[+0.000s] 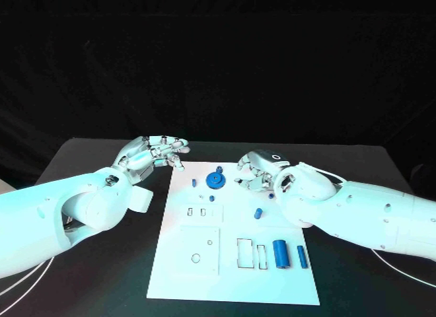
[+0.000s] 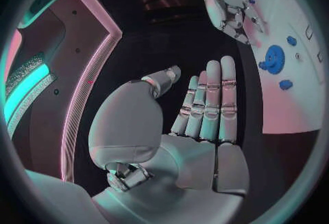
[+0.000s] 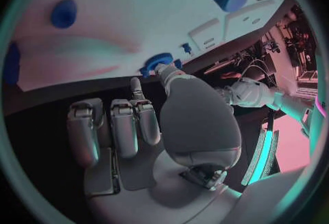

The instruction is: Assemble the parts on the task board

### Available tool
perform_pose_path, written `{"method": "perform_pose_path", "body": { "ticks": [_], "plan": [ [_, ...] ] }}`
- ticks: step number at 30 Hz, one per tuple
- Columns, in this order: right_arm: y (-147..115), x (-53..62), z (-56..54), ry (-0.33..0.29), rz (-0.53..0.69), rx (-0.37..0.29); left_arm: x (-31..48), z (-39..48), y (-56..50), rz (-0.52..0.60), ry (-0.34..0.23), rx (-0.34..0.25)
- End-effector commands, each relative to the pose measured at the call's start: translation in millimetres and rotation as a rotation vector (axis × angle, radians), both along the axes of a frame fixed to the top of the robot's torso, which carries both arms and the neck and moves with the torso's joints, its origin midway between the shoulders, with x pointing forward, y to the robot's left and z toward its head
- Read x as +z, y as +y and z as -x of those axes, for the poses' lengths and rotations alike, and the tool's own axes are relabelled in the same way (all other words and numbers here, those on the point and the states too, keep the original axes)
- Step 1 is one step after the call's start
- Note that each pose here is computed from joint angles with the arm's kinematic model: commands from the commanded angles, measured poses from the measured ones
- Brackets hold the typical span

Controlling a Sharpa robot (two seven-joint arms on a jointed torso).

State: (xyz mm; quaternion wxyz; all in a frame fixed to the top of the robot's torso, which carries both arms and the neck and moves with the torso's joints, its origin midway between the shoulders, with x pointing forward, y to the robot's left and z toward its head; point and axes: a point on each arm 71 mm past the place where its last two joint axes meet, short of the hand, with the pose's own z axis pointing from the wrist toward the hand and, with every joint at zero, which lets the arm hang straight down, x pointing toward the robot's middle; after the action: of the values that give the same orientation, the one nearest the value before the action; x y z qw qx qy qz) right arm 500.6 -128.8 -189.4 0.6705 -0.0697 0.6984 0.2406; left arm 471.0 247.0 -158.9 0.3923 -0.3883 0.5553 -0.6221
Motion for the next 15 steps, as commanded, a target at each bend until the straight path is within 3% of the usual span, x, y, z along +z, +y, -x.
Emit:
{"method": "perform_pose_path", "body": {
  "ticks": [1, 8, 15],
  "plan": [
    [-12, 16.4, 4.1, -0.033, -0.137, 0.031, 1.5, -0.1, -0.9, 0.009, -0.007, -0.014],
    [-65, 32.4, 8.6, 0.066, -0.222, 0.021, 0.9, -1.3, 0.8, 0.008, -0.006, -0.008],
    [-117, 30.4, 4.3, 0.130, -0.206, -0.024, 0.4, -2.0, 0.4, 0.009, -0.005, -0.009]
  ]
}}
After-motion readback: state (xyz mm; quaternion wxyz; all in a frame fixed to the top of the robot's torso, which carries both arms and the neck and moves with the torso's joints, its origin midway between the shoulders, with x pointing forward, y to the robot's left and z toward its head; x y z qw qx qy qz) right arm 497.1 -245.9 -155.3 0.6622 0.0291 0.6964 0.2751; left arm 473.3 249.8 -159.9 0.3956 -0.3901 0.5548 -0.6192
